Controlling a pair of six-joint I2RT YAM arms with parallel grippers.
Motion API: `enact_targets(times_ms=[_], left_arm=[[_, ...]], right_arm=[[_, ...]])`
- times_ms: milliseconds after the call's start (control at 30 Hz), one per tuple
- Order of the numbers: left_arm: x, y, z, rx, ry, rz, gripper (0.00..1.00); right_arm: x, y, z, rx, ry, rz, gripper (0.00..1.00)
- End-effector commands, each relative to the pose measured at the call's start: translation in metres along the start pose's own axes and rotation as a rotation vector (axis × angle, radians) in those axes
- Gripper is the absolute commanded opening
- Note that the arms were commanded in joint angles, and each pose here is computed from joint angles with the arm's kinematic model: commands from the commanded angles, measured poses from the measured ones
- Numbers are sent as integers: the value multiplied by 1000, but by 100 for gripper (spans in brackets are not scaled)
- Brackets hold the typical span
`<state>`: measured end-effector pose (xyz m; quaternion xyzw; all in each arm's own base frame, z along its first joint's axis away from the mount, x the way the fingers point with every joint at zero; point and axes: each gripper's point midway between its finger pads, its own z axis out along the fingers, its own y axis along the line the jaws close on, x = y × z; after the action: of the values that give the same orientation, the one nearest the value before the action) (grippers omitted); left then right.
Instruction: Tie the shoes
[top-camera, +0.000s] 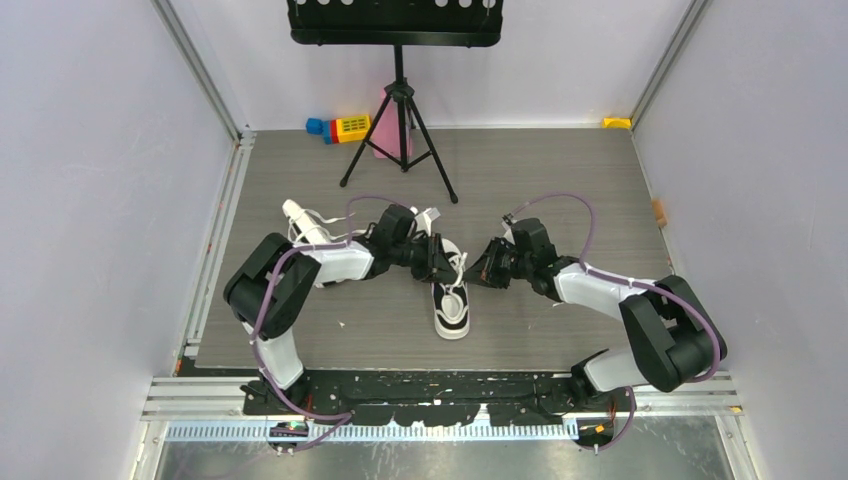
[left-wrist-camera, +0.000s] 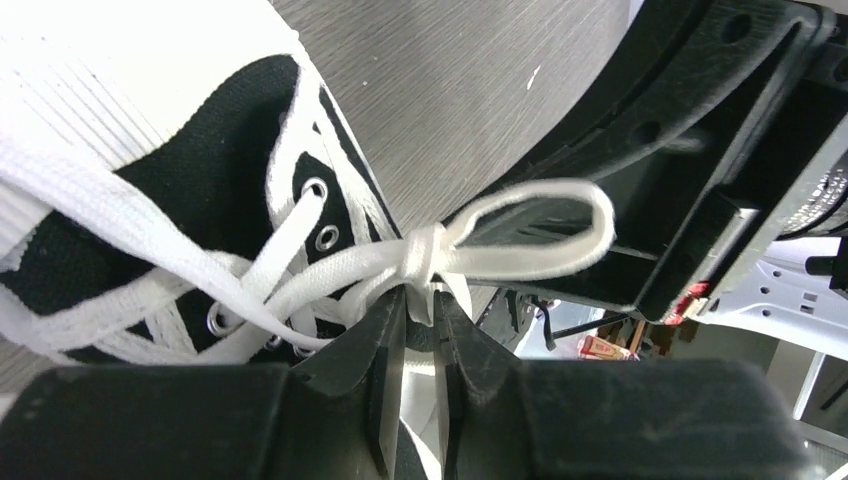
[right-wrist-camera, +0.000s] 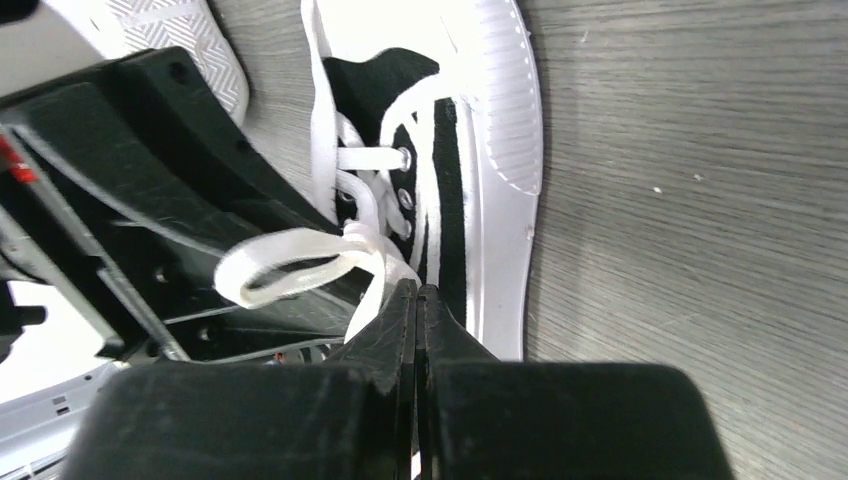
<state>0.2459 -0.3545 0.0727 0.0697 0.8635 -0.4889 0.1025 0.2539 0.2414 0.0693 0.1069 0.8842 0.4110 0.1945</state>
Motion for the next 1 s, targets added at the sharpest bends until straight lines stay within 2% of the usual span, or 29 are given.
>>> enact_targets(times_ms=[0,167,367,567,833,967], left_arm=[[-3,-14,-14,-18,-22,53,18],[-3,-16,-28,-85,-17,67,17],[-4,-17,-47,-167,-31,115,24],[-22,-35,-68,-218,-63,256,34],[-50,-48,-63,-246,-99,387,50],[-55,-54,-55,-238,-99,406,52]], right_arm=[[-11,12,-5,5,-26,-70,0],[-8,14,-4,-6,-17,-75,0],[-11,21,-5,-15,-16,-94,0],[-12,27,-6,-20,-14,-116,0],[-12,32,-5,-22,-8,-126,0],[-11,32,-4,-18,-4,-130,0]])
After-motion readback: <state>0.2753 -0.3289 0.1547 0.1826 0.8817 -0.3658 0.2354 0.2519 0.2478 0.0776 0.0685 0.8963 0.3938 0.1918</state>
